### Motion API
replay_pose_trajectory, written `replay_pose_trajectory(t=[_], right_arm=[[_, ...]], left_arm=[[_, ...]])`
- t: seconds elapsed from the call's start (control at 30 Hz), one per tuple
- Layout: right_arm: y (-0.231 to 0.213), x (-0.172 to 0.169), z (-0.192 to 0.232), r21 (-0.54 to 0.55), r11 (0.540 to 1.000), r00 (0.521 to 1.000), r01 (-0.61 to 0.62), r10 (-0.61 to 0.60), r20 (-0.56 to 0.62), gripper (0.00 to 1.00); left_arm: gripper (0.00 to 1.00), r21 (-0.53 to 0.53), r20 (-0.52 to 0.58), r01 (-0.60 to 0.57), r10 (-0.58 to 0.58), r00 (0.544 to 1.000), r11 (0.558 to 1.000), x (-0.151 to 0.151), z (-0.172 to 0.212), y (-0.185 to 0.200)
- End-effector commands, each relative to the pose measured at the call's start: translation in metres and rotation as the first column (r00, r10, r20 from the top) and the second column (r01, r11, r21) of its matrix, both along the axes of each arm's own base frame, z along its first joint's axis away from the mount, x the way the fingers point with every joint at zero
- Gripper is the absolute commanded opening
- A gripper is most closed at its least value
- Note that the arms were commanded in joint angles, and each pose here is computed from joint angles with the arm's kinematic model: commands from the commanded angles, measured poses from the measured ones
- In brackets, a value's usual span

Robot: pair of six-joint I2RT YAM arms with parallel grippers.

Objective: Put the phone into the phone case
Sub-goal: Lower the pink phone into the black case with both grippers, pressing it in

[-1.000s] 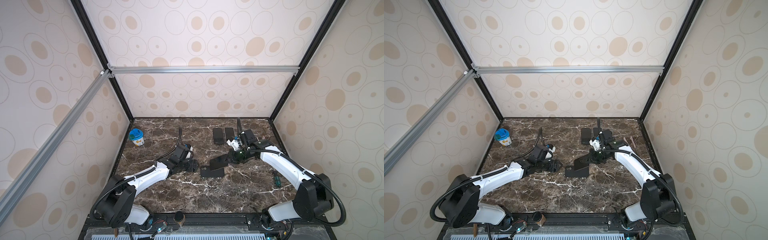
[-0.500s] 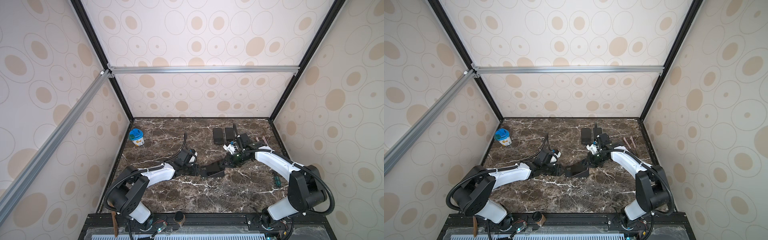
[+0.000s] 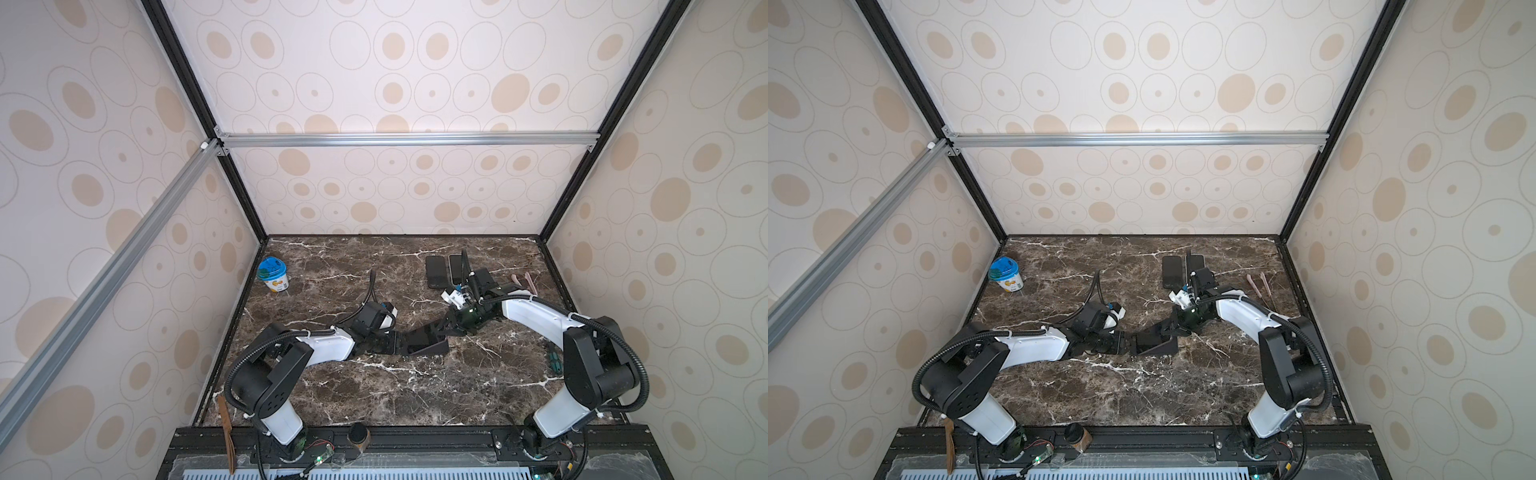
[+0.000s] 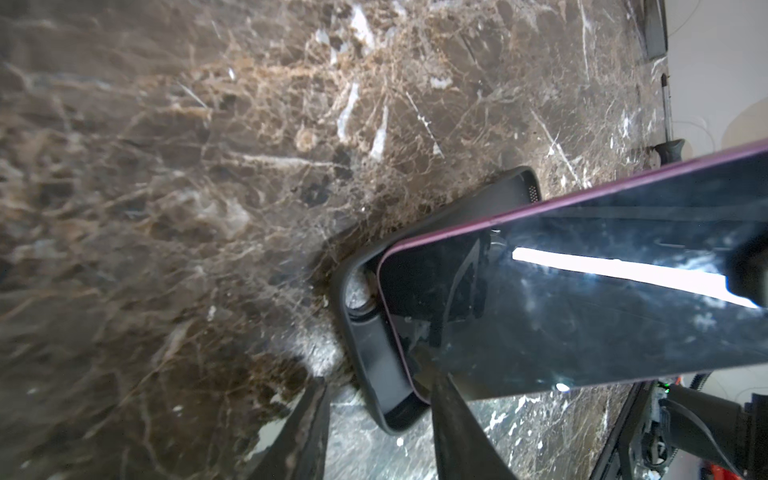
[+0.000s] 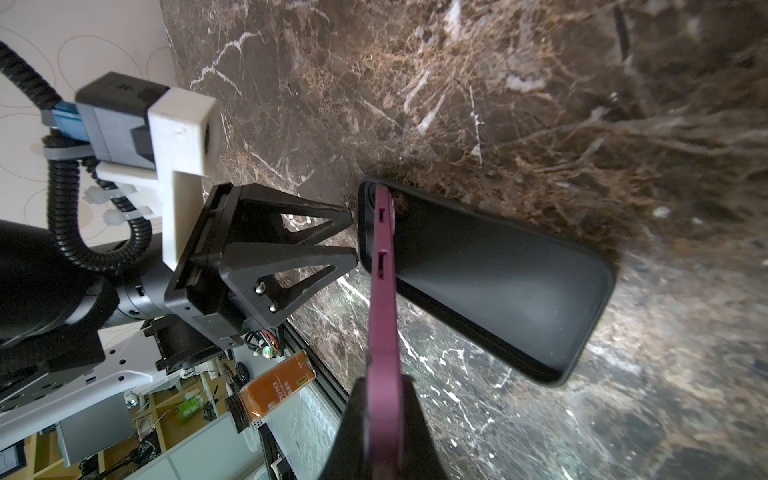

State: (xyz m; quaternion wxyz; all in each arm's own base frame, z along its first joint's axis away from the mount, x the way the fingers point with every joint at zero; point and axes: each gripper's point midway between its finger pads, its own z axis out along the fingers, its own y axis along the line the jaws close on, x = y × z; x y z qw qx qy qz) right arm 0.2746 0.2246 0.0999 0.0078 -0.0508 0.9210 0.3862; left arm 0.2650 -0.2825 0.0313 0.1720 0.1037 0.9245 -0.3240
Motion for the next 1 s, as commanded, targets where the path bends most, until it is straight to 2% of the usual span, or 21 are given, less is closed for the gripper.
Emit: replay_pose_trajectory(t=[0.0, 0.47, 0.63, 0.87, 0.97], right_arm=[[0.0, -0.002, -0.007, 0.017, 1.0, 1.0, -0.011, 0.011, -0.017, 0.0], [0.004, -0.007, -0.036, 0.046, 0.999, 0.995, -0.015, 0.019, -0.096, 0.02], [0.001, -0.012, -0.049, 0.031, 0.999, 0.993, -0.017, 0.02, -0.12, 0.07], [-0.005, -0.019, -0.068, -0.02, 1.0, 0.988, -0.02, 0.016, -0.154, 0.1], [-0.009, -0.019, -0.071, -0.05, 0.998, 0.988, -0.023, 0.015, -0.154, 0.18]], left_arm=[[0.39, -0.033, -0.004, 0.005, -0.005, 1.0, 0.999, 0.0, 0.0, -0.007], [0.29, -0.054, -0.021, -0.008, 0.007, 1.0, 0.999, -0.002, -0.004, -0.007], [0.27, -0.062, -0.022, -0.016, 0.015, 1.0, 0.998, -0.003, -0.003, -0.007], [0.27, -0.08, -0.03, -0.037, 0.035, 0.999, 0.996, -0.007, -0.003, -0.004], [0.27, -0.076, -0.032, -0.034, 0.031, 0.999, 0.997, -0.008, -0.005, -0.004]])
